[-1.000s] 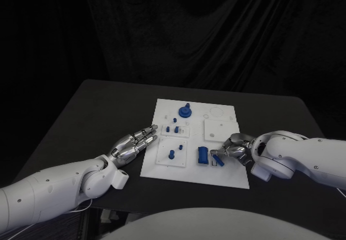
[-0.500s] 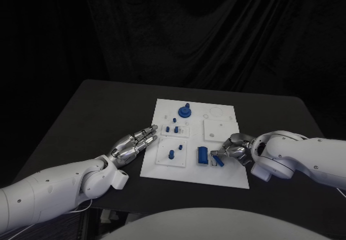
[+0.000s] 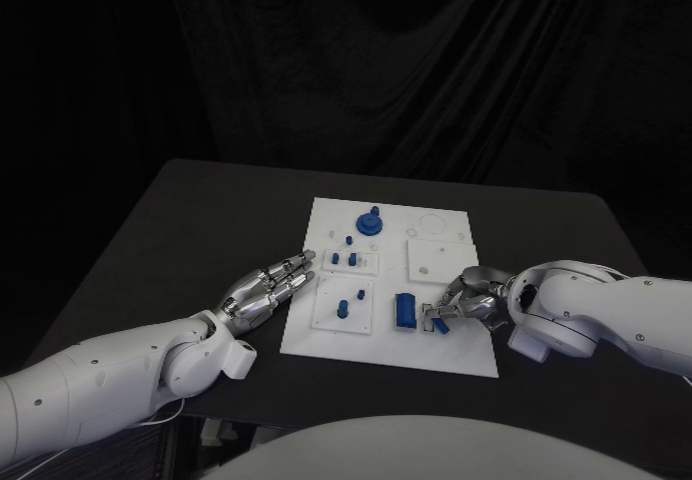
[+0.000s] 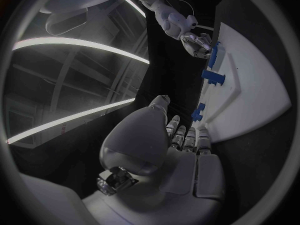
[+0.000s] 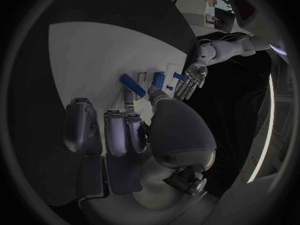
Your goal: Assemble the parts on the task board
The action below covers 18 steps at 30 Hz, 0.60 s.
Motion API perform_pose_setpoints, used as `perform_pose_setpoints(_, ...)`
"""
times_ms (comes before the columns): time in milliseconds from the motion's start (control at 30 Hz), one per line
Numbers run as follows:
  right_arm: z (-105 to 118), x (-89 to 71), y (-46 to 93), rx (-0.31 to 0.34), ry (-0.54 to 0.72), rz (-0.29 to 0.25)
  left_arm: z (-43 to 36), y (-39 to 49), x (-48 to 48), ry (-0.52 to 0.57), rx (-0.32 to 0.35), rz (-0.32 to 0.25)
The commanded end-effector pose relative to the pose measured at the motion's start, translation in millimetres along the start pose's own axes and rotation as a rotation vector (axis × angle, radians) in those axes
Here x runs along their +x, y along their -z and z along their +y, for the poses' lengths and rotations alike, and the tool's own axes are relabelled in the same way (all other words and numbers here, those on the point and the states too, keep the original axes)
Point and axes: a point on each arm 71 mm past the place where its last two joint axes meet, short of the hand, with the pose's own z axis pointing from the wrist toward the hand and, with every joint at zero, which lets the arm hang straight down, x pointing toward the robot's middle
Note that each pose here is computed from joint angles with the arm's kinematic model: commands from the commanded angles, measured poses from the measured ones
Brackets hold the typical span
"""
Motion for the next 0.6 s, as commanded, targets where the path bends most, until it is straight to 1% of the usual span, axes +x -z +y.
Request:
perform_pose_setpoints(33,-0.8,3.2,0.4,-0.028,0.061,0.027,1.1,-0.3,1.9,0.015,0.002,0.01)
perform_pose_setpoints(267,-0.1,4.0,0.4,-0.04,0.07,0.039,1.6,-0.2,1.9,0.017,0.0,0.011)
perform_pose_setpoints(600,-0.2,5.3,-1.9,-0.02,0.074,0.042,2.1,-0.3,2.3,0.019,-0.003,0.014)
